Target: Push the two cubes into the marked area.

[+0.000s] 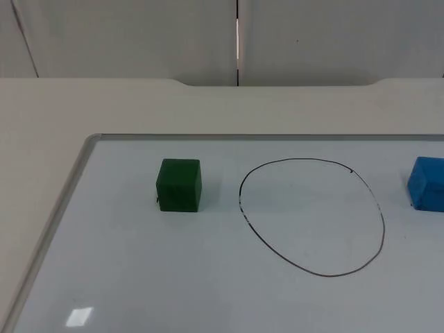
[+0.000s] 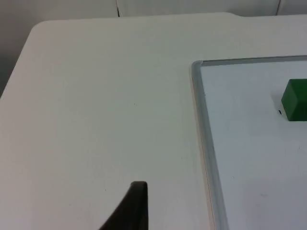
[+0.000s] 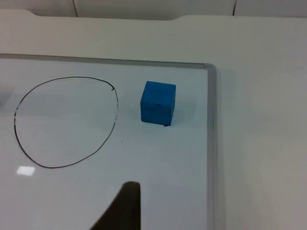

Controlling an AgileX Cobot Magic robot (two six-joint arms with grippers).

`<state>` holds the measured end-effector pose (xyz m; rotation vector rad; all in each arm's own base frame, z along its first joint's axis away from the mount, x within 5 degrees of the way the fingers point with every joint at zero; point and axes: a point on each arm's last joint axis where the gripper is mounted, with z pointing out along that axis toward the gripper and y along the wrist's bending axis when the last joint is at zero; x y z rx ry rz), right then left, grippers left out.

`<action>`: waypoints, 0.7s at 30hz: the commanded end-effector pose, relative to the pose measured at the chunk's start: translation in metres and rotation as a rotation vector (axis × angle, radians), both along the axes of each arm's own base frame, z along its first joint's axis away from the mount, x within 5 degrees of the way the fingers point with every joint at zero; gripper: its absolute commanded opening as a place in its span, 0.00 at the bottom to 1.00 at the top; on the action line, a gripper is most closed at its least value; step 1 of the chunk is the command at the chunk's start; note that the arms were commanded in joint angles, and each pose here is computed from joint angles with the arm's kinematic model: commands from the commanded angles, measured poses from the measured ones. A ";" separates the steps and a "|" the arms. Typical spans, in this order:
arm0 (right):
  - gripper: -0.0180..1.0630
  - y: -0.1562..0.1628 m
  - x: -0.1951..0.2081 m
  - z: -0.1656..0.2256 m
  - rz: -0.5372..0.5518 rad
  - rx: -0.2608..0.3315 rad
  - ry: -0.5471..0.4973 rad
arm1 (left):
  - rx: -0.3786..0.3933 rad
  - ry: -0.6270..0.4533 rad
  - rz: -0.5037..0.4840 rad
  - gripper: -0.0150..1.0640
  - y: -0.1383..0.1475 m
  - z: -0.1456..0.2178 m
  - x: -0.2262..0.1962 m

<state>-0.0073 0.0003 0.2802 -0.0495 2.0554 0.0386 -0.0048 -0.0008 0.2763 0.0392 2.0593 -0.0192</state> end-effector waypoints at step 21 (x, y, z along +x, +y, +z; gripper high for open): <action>0.99 0.000 0.000 0.000 0.001 -0.005 -0.011 | 0.000 0.004 0.004 0.99 0.000 0.015 0.017</action>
